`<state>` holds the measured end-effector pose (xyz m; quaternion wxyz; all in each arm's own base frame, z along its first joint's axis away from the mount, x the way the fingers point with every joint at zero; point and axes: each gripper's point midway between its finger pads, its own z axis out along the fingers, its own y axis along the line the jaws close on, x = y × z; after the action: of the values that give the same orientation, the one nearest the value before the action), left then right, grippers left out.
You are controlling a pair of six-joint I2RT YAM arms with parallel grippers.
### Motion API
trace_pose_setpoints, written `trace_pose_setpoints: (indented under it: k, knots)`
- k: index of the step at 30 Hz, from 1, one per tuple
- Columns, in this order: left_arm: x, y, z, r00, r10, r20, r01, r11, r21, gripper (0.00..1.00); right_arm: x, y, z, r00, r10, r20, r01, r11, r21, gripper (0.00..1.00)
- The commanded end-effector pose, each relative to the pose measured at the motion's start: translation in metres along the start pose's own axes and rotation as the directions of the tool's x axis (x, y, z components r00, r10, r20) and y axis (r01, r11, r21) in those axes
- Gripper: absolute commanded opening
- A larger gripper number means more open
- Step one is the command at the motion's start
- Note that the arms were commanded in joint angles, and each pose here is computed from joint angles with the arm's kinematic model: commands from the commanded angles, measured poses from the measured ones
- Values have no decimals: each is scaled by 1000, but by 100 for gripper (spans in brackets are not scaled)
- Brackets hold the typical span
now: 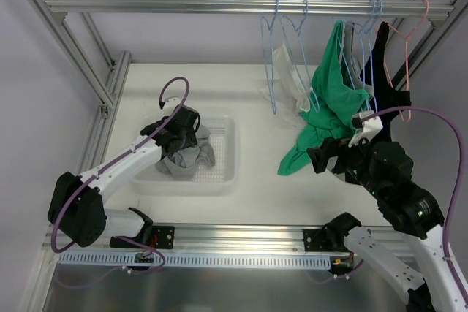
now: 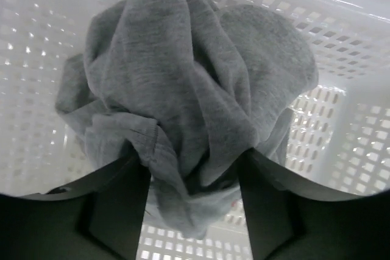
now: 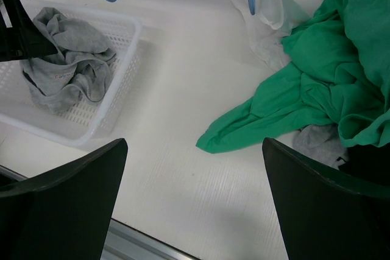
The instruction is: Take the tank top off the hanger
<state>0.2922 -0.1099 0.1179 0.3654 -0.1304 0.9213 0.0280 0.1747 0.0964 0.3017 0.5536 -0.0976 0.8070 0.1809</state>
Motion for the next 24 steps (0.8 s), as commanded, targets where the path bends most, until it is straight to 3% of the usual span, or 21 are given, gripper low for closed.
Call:
trace_pose_setpoints:
  k: [1, 2, 3, 4, 15, 19, 24]
  knots:
    - [-9, -11, 1, 998, -58, 14, 57, 997, 52, 60, -12, -6, 9, 999, -29, 34, 27, 999, 41, 99]
    - [-10, -14, -3, 998, -57, 12, 56, 996, 70, 67, -11, -7, 13, 999, -38, 18, 37, 998, 52, 99]
    - [-12, -15, -6, 998, -56, 16, 55, 995, 84, 89, -13, -8, 14, 999, -46, 12, 45, 997, 61, 99]
    - [-21, -17, -16, 997, -69, 39, 64, 991, 118, 99, -14, -9, 15, 999, -46, 8, 45, 997, 69, 100]
    - [-84, -16, -144, 972, -44, 229, -59, 904, 424, 99, -80, -17, 23, 992, -126, 12, 123, 981, 148, 100]
    - [-71, -26, -169, 982, 78, 172, -157, 845, 511, 99, -99, -17, 54, 988, -138, -68, 144, 985, 98, 97]
    - [-60, -12, -183, 977, 159, 140, -209, 838, 505, 99, -125, -16, 84, 977, -201, -66, 204, 978, 41, 92]
